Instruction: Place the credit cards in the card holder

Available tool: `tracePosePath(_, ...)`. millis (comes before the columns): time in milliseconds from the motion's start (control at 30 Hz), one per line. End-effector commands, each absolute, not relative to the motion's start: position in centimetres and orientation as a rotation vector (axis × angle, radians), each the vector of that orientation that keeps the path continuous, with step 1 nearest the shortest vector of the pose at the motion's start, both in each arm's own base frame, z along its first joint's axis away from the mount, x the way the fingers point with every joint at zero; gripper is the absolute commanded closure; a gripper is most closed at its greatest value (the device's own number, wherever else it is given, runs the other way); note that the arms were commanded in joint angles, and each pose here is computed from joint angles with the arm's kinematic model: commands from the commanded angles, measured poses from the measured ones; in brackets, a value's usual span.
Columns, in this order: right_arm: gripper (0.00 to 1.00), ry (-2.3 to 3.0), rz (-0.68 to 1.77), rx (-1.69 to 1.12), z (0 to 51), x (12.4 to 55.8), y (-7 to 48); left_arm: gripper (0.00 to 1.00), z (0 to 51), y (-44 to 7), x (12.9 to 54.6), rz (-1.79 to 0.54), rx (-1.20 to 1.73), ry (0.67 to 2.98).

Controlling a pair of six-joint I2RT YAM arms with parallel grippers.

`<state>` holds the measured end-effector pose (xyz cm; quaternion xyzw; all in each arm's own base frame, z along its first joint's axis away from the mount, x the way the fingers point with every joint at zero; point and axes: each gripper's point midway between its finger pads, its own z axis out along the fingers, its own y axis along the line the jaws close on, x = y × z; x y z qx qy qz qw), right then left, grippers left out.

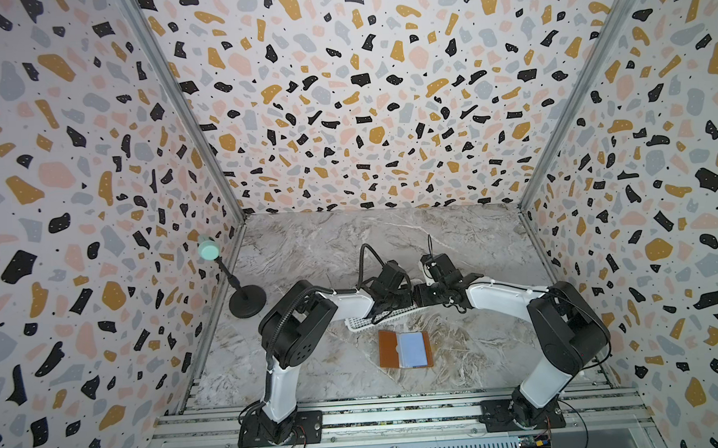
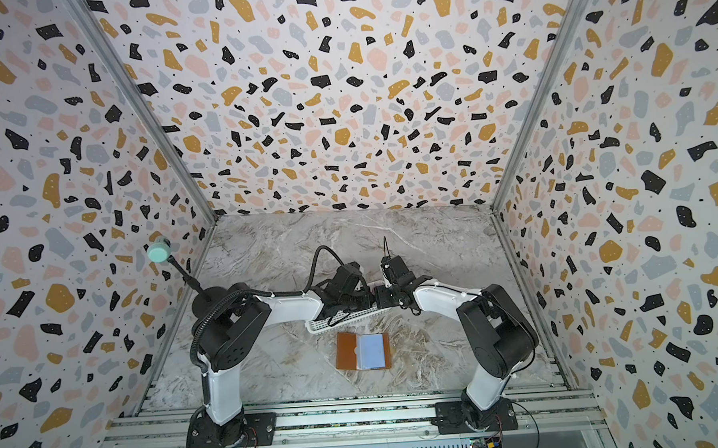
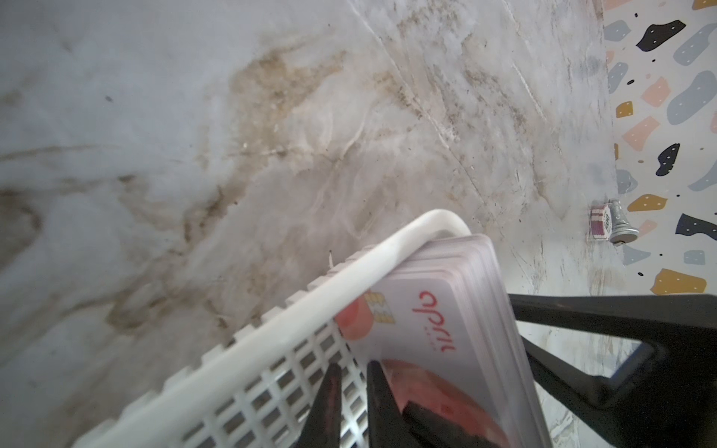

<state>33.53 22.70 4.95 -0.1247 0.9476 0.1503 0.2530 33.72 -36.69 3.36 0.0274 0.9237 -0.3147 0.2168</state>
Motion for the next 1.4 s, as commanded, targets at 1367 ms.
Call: tracePosePath(1367,0.45,2.519,0.265,-0.373,7.6,35.4,21.1,0.76,1.4,-35.1,32.7,-0.852,0.001,2.604)
